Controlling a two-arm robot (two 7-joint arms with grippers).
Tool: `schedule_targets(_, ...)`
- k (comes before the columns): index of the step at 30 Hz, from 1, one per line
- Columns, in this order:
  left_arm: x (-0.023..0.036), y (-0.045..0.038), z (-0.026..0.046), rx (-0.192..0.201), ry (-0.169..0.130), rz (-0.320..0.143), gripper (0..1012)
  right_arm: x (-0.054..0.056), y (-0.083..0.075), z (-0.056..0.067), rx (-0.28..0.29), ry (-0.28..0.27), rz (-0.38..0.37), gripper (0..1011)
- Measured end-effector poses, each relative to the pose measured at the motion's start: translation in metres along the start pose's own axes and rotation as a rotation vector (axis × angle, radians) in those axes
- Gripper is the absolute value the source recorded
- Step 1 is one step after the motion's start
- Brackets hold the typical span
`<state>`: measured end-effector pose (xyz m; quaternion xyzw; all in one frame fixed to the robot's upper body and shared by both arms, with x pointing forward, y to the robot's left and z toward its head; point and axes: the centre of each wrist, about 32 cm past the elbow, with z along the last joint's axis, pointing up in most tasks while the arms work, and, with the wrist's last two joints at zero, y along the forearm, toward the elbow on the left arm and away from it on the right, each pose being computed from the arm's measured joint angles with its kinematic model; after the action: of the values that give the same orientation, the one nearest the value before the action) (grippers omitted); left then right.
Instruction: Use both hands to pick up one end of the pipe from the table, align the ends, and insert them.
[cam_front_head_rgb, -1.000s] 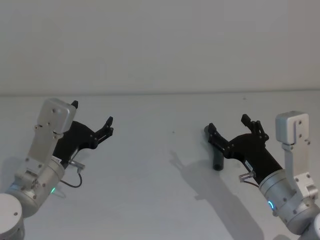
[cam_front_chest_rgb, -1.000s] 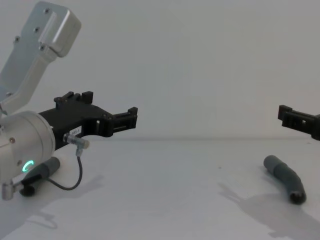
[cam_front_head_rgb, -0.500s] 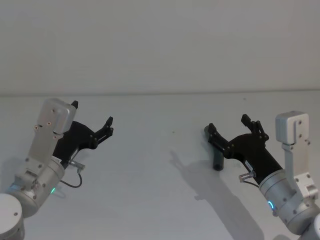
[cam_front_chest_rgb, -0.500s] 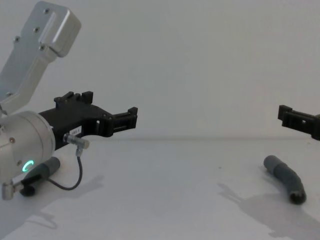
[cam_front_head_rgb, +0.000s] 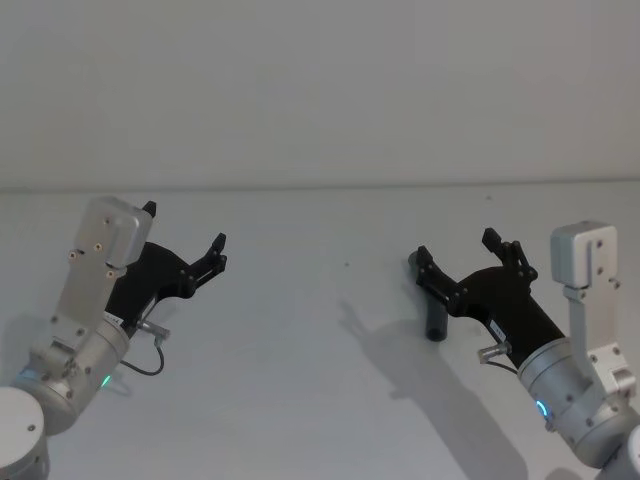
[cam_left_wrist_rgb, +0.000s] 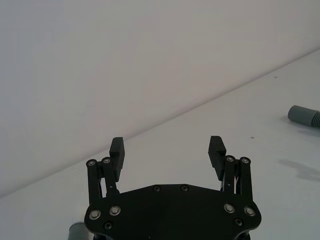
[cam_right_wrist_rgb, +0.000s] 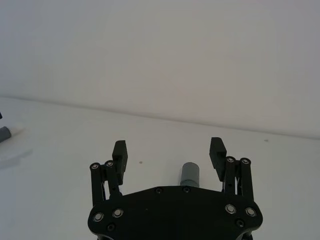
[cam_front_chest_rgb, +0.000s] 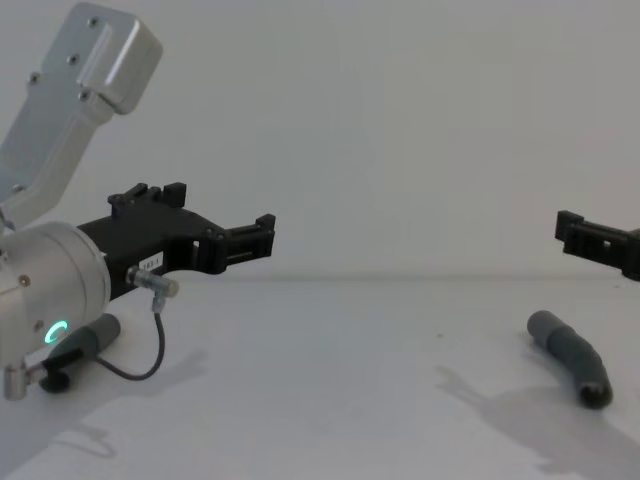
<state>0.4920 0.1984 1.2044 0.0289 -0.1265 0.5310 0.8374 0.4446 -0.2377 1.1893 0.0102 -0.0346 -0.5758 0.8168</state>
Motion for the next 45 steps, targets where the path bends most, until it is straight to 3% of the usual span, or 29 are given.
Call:
schedule_targets(6, 0.0, 0.0, 0.0, 0.0, 0.0, 0.0, 1002, 0.006, 0.005, 0.001, -0.035, -0.006, 0.019, 1001)
schedule_targets(20, 0.0, 0.0, 0.0, 0.0, 0.0, 0.0, 1001, 0.024, 0.027, 0.011, -0.2, -0.001, 0.057, 1001)
schedule_targets(36, 0.0, 0.0, 0.0, 0.0, 0.0, 0.0, 1002, 0.028, 0.047, 0.042, -0.383, -0.004, 0.042, 1001)
schedule_targets(45, 0.0, 0.0, 0.0, 0.0, 0.0, 0.0, 1001, 0.028, 0.057, 0.05, -0.459, -0.013, 0.043, 1001)
